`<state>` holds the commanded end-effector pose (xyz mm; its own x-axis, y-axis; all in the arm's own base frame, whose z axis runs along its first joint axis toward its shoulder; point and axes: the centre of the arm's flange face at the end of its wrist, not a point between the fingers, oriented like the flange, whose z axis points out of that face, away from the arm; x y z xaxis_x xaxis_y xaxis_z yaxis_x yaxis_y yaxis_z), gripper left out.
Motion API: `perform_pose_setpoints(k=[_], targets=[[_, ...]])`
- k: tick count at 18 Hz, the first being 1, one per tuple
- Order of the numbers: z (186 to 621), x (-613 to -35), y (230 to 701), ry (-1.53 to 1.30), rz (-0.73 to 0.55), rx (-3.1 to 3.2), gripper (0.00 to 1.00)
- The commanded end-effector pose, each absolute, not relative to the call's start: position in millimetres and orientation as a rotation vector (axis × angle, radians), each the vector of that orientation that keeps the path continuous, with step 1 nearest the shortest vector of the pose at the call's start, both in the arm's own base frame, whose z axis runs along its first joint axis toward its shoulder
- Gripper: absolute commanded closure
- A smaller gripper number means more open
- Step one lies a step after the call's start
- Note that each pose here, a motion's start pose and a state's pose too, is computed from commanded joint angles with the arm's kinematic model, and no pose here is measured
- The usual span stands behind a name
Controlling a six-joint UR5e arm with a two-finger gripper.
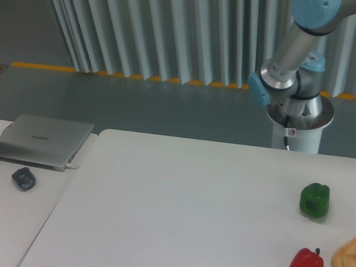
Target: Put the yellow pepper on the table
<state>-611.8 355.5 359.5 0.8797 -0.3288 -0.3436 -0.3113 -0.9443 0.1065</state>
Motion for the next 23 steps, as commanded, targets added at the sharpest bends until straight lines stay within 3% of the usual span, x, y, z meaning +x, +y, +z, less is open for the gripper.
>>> perform_pose_setpoints(k=[23], targets=[[337,-623,345,-0.462,-0.592,2.997,0.0]])
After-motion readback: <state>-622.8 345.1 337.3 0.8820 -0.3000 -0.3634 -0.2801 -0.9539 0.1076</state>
